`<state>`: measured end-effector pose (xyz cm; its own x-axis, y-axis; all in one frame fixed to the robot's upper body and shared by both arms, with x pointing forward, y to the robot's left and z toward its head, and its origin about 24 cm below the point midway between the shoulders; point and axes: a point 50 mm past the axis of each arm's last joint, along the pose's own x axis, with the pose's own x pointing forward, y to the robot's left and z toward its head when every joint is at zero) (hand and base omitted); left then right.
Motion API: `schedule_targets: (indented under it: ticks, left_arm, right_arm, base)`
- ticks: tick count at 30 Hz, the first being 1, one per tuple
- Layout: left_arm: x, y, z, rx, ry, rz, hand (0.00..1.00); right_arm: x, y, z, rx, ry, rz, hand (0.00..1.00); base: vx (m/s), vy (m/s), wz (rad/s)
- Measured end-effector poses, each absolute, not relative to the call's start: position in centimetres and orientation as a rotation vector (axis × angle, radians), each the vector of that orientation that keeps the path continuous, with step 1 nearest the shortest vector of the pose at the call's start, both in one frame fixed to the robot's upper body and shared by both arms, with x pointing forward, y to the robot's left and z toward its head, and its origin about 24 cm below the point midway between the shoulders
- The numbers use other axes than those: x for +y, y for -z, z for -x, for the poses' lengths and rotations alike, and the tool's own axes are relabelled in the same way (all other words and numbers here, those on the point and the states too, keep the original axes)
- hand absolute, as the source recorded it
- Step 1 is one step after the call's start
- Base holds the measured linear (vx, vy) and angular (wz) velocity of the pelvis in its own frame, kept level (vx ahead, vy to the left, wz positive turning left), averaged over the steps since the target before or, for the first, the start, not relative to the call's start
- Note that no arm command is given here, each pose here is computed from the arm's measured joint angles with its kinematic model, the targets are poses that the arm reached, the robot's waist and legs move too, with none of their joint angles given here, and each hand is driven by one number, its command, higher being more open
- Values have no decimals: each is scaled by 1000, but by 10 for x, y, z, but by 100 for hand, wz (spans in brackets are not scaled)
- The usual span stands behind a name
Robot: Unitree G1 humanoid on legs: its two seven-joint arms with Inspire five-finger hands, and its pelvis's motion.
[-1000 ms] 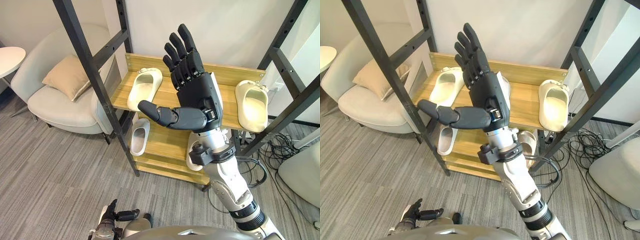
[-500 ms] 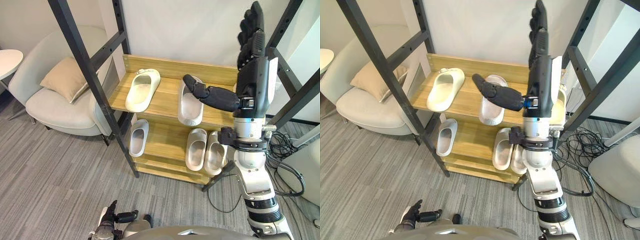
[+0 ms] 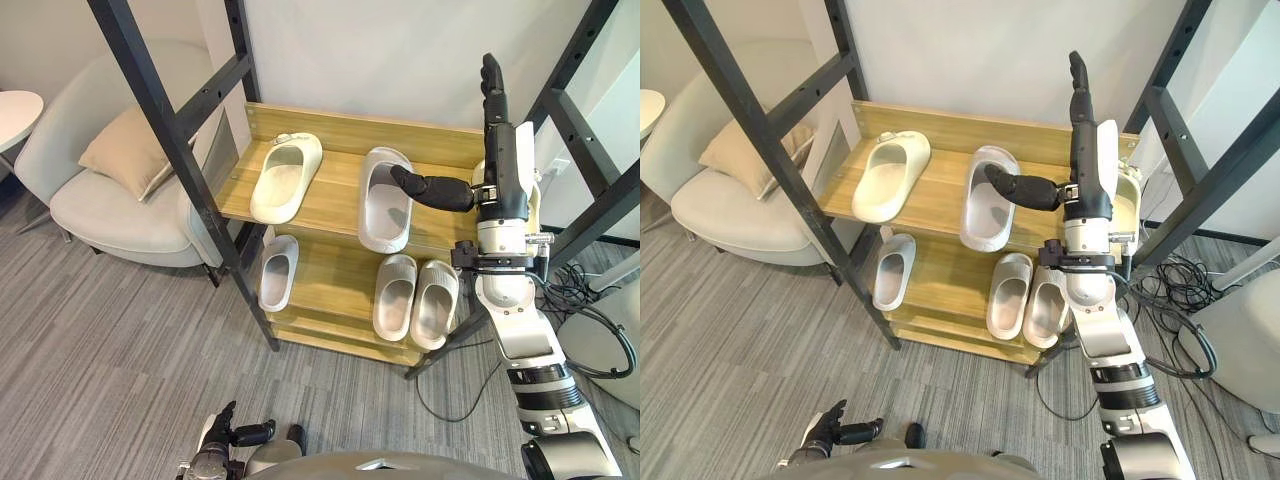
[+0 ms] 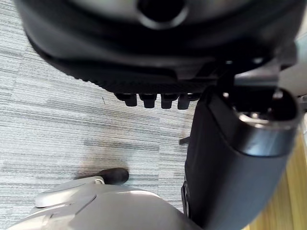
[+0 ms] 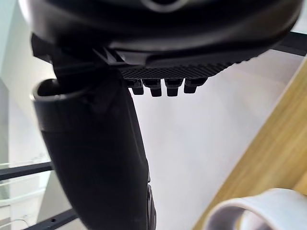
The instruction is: Organize the slippers on the shoe rack
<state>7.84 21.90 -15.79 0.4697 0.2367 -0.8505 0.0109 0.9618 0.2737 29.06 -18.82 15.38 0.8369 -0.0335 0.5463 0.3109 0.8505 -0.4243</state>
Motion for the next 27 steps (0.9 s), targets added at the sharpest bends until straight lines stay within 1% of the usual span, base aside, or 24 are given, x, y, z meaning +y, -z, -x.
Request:
schedule_targets:
  ticks: [6,10,11,15,23,27]
  left_arm:
    - [220,157,-80,1066,-143,-255,100]
    - [221,156,-83,1051,-144,-257,100]
    - [221,155,-85,1045,-144,-256,100]
    - [221,154,-87,1028,-145,-256,100]
    - [225,150,-93,995,-156,-257,100]
    - [227,148,-98,978,-165,-251,100]
  right_arm:
    - [-196,-135,-303,-436,190,568,100]
    - [-192,-128,-310,-396,147,593,100]
    - [-192,-127,-310,-390,147,593,0]
    - [-191,-134,-319,-401,148,591,0]
    - [-172,-146,-335,-430,59,617,0]
    - [-171,-155,-341,-449,70,599,0]
  base:
    - [0,0,0]
    - [0,0,0]
    - [0,0,0]
    - [0,0,0]
    - [3,-10,5]
    - [-5,-2,4]
